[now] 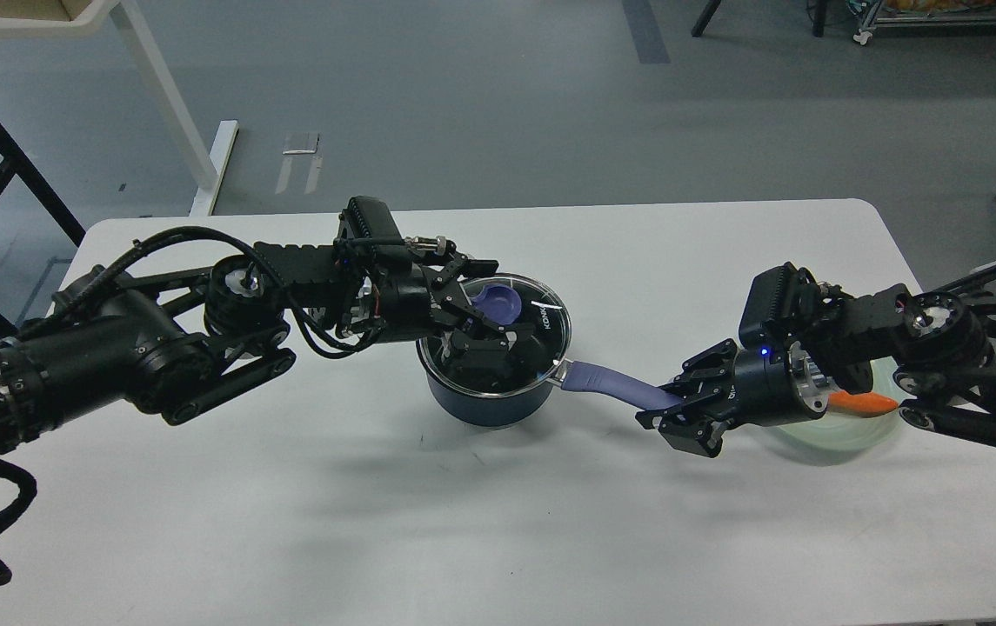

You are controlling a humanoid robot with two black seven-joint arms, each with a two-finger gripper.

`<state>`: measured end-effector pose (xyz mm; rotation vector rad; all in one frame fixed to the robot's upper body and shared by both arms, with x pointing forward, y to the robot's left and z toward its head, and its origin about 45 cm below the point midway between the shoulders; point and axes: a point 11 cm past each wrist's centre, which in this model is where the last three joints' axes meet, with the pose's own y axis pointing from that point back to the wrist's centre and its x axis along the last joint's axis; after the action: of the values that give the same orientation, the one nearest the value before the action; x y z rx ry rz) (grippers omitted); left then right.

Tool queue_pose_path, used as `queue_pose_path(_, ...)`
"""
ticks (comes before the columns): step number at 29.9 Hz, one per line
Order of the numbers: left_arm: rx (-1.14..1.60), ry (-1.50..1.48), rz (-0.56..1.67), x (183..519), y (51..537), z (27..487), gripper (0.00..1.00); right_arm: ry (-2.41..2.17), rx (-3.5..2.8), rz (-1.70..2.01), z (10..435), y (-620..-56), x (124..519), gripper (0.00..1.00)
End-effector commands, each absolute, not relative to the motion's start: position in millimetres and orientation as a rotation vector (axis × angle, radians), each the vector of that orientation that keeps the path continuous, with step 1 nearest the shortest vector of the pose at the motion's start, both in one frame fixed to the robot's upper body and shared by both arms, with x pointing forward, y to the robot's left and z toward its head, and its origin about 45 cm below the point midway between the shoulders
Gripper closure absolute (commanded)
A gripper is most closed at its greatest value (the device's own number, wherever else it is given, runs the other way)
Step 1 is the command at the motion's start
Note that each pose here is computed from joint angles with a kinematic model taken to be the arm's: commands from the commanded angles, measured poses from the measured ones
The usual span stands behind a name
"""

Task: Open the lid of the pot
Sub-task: 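Reach the left gripper over the pot and grasp the purple lid knob, then lift the glass lid off the pot with the left gripper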

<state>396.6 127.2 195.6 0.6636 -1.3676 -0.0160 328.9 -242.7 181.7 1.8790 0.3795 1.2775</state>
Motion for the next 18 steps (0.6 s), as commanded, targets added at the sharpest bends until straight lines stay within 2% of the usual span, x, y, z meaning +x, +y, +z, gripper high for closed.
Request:
queue_pose_path(1, 0.682, -1.356, -0.004, 401.1, 129.0, 191.5, 0.01, 0.378, 1.882, 1.274, 180.0, -243.3, 327.9, 0.69)
queue_pose_path(18, 0.666, -1.286, 0.017, 395.6, 127.4, 181.7, 0.03, 0.369, 1.885, 1.280, 178.2, -243.9, 327.9, 0.68)
